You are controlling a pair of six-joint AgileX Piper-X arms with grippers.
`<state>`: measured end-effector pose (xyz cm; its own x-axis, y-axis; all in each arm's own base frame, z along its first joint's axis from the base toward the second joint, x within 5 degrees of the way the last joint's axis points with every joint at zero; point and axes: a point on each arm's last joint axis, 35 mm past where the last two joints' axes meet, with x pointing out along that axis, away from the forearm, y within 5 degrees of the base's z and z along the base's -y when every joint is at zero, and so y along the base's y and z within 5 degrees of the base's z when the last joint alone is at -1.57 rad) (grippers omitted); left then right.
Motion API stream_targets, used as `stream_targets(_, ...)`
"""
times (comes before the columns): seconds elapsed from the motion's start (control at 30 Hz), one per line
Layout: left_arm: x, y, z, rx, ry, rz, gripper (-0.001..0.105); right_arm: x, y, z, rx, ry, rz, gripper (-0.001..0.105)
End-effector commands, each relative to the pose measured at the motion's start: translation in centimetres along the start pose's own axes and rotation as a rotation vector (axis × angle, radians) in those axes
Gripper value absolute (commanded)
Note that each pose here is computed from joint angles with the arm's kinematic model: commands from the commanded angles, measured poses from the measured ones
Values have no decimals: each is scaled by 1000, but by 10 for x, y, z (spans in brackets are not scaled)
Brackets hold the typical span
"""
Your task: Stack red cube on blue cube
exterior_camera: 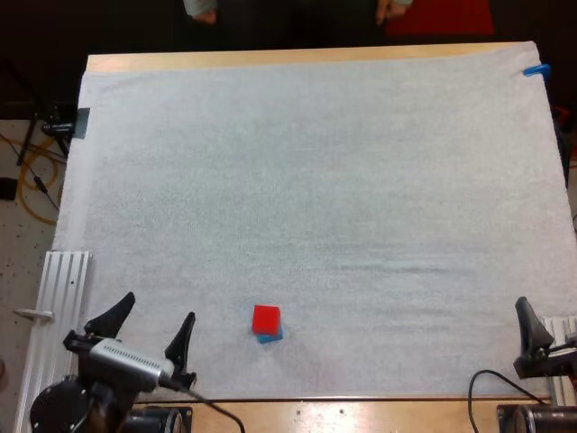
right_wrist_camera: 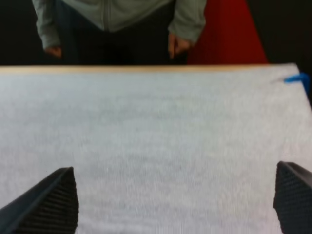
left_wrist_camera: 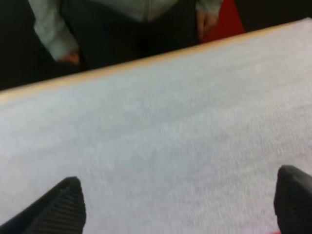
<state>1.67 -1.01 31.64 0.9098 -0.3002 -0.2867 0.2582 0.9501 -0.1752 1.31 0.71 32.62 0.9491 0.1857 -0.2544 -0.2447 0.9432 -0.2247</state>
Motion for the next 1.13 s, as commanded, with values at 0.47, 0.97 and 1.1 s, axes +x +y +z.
stream_targets(0.47, 23, 8, -21, -63, 93, 4, 76, 27, 3, -30, 32, 123, 46, 79)
stream_targets(0.97, 23, 8, -22, -58, 92, 4, 76, 27, 3, -30, 32, 123, 46, 79)
stream_targets(1.1, 23, 8, -22, -58, 92, 4, 76, 27, 3, -30, 32, 123, 46, 79)
